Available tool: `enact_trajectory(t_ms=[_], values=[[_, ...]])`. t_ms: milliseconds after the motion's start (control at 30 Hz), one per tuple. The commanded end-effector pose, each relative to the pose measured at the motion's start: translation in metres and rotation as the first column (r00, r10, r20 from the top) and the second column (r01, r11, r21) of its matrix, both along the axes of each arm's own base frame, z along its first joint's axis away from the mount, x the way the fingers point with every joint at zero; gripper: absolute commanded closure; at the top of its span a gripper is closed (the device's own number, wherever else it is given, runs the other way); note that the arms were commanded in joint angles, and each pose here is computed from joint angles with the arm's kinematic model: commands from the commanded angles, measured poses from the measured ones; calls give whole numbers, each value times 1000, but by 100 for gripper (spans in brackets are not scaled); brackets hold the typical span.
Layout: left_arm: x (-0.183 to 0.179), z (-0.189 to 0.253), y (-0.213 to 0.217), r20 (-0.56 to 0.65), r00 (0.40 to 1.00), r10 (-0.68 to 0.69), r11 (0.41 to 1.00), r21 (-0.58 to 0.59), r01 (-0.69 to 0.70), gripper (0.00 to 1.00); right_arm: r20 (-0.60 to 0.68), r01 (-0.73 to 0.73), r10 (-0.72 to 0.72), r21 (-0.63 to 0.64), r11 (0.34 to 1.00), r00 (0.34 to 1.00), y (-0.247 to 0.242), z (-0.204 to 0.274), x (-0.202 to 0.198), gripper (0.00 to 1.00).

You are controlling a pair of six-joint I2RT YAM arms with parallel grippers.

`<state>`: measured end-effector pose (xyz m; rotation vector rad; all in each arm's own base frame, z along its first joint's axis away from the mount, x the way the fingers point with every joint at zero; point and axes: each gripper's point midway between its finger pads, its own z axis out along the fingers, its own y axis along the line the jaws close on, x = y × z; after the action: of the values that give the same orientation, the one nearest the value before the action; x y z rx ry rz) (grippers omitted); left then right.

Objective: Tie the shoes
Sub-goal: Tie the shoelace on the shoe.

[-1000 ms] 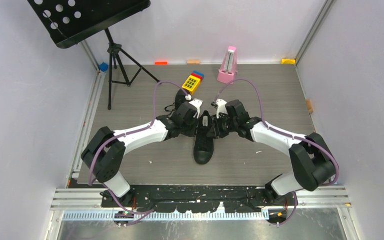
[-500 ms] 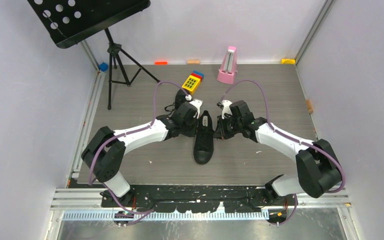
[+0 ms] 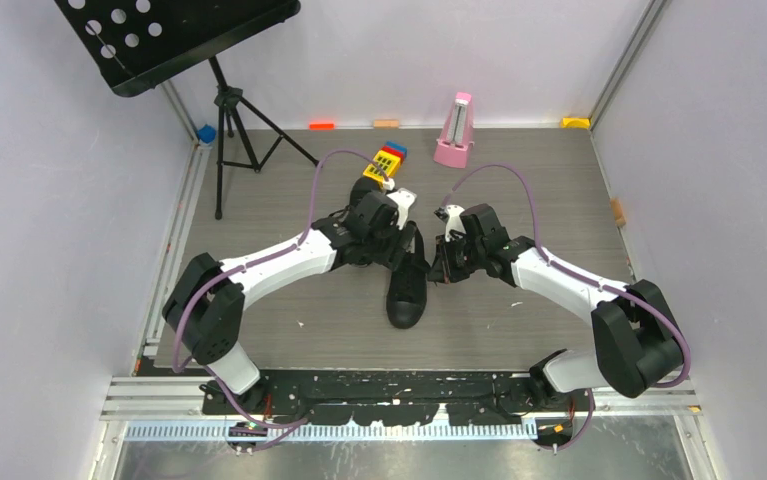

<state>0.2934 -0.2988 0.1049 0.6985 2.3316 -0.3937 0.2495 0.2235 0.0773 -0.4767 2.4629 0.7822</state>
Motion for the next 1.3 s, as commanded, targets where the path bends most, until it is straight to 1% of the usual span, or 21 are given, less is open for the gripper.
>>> enact_trajectory(t_ms=[0, 100, 133, 367, 600, 800, 867, 933, 1000, 1033, 1067, 1267], values=[[10, 40, -11, 83, 993, -80, 996, -22, 82, 41, 20, -13, 12, 41, 999, 1000, 8, 14, 6, 100], [12, 41, -18, 73, 993, -88, 995, -35, 91, 49, 14, -14, 13, 41, 999, 1000, 9, 12, 6, 100], [10, 41, -23, 54, 992, -110, 992, -50, 113, 51, 13, -14, 14, 41, 999, 1000, 9, 13, 6, 100], [7, 34, -36, -4, 986, -165, 985, -54, 165, 52, 5, -19, 19, 44, 999, 1000, 10, 12, 4, 100], [4, 23, -40, -65, 981, -183, 983, -38, 181, 56, 4, -21, 21, 41, 999, 1000, 9, 11, 4, 100], [5, 16, -36, -92, 981, -174, 985, -33, 171, 65, 8, -24, 23, 43, 999, 1000, 10, 13, 5, 100], [4, 13, -37, -109, 978, -178, 984, -39, 174, 69, 6, -26, 26, 43, 999, 1000, 10, 12, 5, 100], [2, 12, -39, -124, 975, -186, 982, -48, 182, 78, 6, -26, 26, 43, 999, 1000, 10, 13, 5, 100], [2, 13, -40, -127, 974, -190, 981, -56, 184, 88, 5, -26, 26, 42, 999, 1000, 10, 13, 4, 100], [2, 13, -40, -124, 973, -192, 981, -59, 186, 97, 3, -25, 25, 40, 999, 1000, 10, 13, 4, 100], [2, 14, -40, -122, 973, -194, 980, -61, 188, 100, -1, -23, 23, 36, 999, 1000, 9, 11, 3, 100], [1, 13, -35, -121, 976, -180, 983, -64, 174, 100, -15, 29, -30, -34, 999, 999, -8, 1, -1, 100]])
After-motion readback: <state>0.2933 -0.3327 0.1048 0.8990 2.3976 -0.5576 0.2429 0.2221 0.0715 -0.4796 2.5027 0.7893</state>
